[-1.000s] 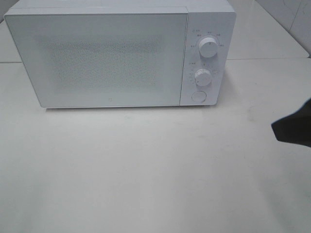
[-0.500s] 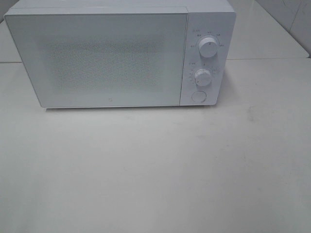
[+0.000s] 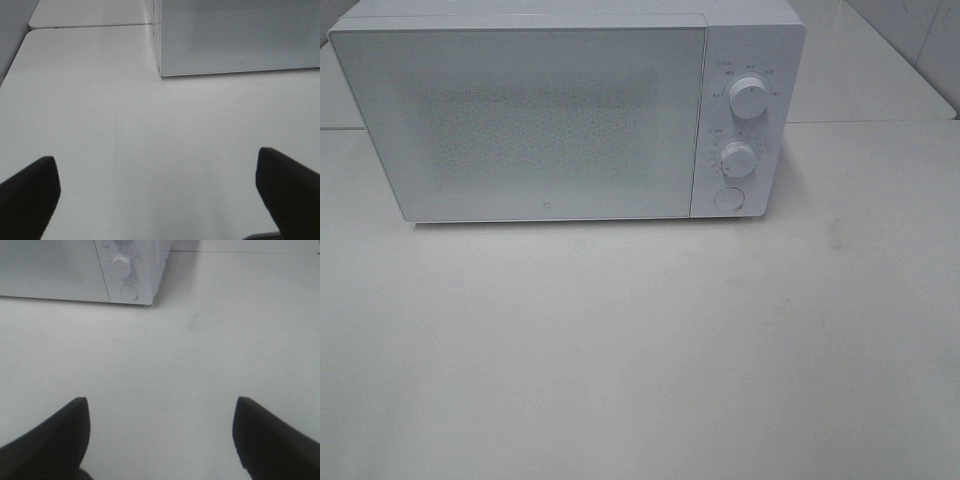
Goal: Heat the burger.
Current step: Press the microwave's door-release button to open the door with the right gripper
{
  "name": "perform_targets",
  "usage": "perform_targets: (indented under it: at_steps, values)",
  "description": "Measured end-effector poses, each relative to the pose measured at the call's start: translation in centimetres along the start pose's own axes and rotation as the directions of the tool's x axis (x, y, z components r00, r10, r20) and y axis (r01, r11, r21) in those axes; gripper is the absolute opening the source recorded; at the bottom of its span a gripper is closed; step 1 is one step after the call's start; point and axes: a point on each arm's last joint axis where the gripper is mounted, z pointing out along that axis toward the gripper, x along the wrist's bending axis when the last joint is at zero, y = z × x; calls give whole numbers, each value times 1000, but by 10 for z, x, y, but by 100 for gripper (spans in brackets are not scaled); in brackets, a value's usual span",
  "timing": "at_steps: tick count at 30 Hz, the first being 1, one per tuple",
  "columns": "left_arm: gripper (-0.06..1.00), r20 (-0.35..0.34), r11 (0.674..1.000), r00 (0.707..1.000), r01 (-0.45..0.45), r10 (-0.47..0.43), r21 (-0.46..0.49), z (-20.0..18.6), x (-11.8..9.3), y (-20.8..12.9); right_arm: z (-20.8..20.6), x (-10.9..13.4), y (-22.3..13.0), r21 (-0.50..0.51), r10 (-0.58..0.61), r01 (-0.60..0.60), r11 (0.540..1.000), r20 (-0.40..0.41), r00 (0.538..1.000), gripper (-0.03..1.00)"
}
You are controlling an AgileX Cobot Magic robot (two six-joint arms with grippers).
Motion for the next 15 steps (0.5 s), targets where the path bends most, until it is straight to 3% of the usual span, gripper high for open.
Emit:
perform_targets:
  at_steps: [5, 15]
  values:
    - [99, 0, 1000, 1000, 0, 0, 0, 0, 0, 0, -1, 0, -1, -16, 37, -36, 999, 59, 998, 76]
    - [99, 0, 1000, 1000, 0, 0, 0, 0, 0, 0, -1, 0, -1, -17, 40, -39, 999, 65, 997, 76]
